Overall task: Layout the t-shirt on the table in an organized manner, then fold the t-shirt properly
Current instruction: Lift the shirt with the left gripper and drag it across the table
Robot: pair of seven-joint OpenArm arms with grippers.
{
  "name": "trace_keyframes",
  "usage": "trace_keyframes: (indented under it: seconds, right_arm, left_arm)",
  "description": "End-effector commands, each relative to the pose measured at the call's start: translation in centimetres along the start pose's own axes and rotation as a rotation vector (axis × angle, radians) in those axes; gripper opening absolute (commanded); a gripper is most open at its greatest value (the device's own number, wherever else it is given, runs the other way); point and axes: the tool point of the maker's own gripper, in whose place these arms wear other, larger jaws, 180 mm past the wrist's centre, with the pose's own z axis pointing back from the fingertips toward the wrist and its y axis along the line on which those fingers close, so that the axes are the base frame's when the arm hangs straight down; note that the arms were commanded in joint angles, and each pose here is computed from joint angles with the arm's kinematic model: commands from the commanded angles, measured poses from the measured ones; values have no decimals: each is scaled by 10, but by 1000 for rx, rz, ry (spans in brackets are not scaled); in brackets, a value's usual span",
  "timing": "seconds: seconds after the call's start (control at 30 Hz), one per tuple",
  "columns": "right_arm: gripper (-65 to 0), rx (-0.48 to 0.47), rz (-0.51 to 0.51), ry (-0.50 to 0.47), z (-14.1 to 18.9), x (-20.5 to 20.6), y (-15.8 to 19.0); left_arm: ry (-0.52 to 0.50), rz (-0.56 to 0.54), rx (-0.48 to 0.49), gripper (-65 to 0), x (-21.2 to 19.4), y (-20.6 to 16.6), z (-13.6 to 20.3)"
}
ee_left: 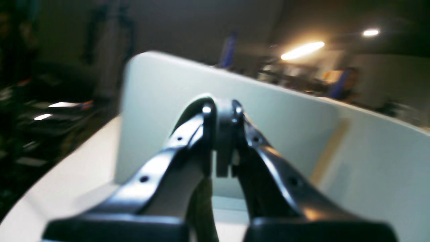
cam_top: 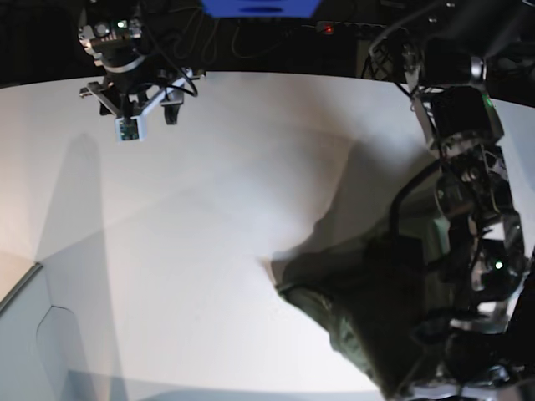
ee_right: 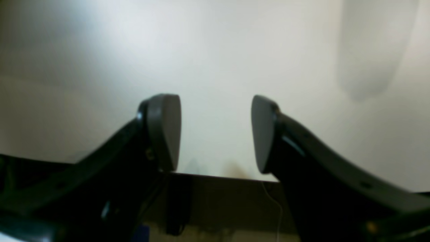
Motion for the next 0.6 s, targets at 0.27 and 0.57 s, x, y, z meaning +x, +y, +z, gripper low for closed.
trace_keyframes:
  seconds: [0.27,0.57]
  right_arm:
    - [-314,-114,-48,-30,6,6,-40]
    - [-314,-280,-87,-28,18,1,-101]
  left_arm:
    - [222,245,-247,-650,-98,-145,35]
    - [575,342,-365,-635,-209,-222,123]
